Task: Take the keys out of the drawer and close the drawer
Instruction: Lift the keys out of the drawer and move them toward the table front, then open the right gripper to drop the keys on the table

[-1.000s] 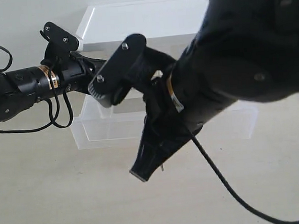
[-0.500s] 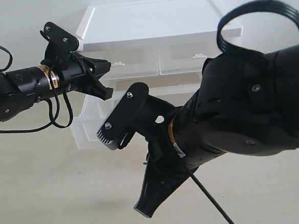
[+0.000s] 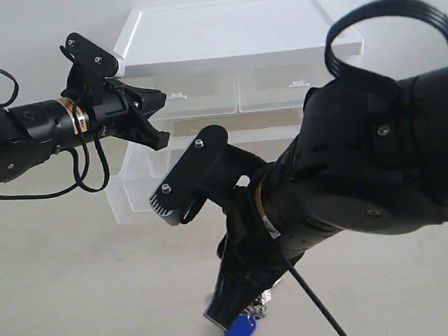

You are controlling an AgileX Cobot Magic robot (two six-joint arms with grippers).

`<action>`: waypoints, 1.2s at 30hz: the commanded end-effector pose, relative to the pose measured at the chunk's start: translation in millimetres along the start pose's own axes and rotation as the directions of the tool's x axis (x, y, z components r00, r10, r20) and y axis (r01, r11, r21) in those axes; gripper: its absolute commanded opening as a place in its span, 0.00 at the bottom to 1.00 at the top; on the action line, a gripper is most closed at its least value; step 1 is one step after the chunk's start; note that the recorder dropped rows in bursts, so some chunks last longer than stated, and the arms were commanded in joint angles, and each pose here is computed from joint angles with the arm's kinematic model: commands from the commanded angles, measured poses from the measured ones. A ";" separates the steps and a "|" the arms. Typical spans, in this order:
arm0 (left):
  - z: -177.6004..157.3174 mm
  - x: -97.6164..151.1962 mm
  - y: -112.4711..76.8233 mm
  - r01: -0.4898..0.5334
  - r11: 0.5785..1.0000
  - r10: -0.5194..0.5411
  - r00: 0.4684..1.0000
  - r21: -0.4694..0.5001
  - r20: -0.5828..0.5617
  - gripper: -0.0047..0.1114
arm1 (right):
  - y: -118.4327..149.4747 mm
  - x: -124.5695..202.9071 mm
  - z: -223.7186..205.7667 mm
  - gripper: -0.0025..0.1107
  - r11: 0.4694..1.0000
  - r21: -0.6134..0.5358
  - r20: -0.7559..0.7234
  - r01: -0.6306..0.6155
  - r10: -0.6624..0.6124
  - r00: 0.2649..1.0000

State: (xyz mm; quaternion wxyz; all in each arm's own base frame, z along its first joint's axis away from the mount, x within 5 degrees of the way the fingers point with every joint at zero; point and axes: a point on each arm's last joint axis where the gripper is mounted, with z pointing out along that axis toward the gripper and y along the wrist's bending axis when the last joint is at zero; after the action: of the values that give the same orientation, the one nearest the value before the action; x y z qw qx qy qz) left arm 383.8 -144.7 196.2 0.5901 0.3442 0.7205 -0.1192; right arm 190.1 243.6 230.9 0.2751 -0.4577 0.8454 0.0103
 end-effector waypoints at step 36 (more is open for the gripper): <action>1.6 0.4 6.7 0.057 0.998 -0.057 0.998 -0.035 -0.006 0.08 | -4.3 37.2 108.3 0.02 0.993 -0.111 -0.082 -0.050 0.041 0.996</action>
State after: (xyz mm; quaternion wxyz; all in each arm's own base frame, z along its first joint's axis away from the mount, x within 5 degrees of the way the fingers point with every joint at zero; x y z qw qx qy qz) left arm 383.7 -144.6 195.8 0.5878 0.3416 0.7232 -0.1214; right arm 237.3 240.5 115.1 0.2263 -0.4299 0.8722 0.0572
